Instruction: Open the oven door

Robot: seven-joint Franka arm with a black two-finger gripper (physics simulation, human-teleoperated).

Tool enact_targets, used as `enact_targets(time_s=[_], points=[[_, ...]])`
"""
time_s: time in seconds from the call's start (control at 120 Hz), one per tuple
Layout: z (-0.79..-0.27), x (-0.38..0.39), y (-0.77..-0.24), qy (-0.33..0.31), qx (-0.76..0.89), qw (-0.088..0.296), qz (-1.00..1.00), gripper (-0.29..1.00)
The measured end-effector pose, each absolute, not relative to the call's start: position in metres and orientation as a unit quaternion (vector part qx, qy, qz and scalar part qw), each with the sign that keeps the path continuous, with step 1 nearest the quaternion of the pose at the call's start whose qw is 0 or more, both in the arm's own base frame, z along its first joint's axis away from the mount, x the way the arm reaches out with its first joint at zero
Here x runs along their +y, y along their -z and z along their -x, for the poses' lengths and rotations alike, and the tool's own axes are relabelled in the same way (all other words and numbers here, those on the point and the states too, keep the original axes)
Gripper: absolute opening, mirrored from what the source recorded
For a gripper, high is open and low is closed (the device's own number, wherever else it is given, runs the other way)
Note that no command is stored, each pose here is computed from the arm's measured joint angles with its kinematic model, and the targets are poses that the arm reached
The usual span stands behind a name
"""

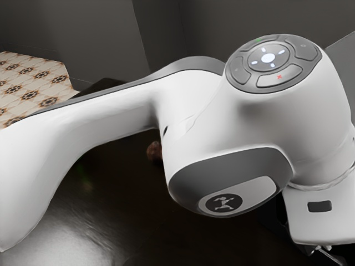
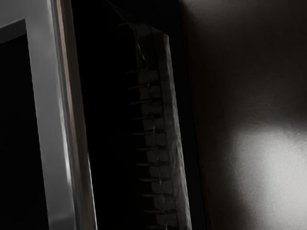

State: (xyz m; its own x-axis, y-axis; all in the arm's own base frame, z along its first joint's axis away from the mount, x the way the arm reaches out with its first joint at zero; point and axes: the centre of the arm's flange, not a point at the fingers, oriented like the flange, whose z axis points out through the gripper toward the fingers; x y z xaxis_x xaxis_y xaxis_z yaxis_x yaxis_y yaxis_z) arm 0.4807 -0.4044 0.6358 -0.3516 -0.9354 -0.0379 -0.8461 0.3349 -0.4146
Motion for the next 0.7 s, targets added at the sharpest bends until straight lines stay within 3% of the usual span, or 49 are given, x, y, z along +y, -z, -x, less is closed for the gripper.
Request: enact_targets(time_s=[0.233,0.275,0.3,0.333,0.358,0.392,0.417,0.45,0.475,0.508,0.55,0.617,0.7], points=[[-0.483,-0.404,-0.615,0.153,0.810,0.134,0.550,0.72],[-0.465,-0.396,-0.604,0.135,0.811,0.149,0.549,0.77],[-0.440,-0.383,-0.600,0.121,0.808,0.170,0.550,0.71],[-0.375,-0.357,-0.617,0.118,0.792,0.224,0.556,0.67],[-0.253,-0.379,-0.651,0.150,0.803,0.273,0.508,0.68],[-0.074,-0.365,-0.767,0.279,0.773,0.346,0.452,0.69],[-0.024,-0.325,-0.858,0.352,0.720,0.372,0.467,0.69],[-0.081,-0.254,-0.957,0.388,0.649,0.354,0.551,0.69],[-0.198,-0.190,-0.983,0.361,0.597,0.311,0.646,0.69],[-0.356,-0.108,-0.950,0.288,0.531,0.249,0.757,0.69],[-0.474,-0.042,-0.882,0.205,0.469,0.199,0.836,0.69],[-0.560,0.040,-0.772,0.097,0.387,0.124,0.909,0.70],[-0.583,0.071,-0.706,0.046,0.330,0.057,0.941,0.70]])
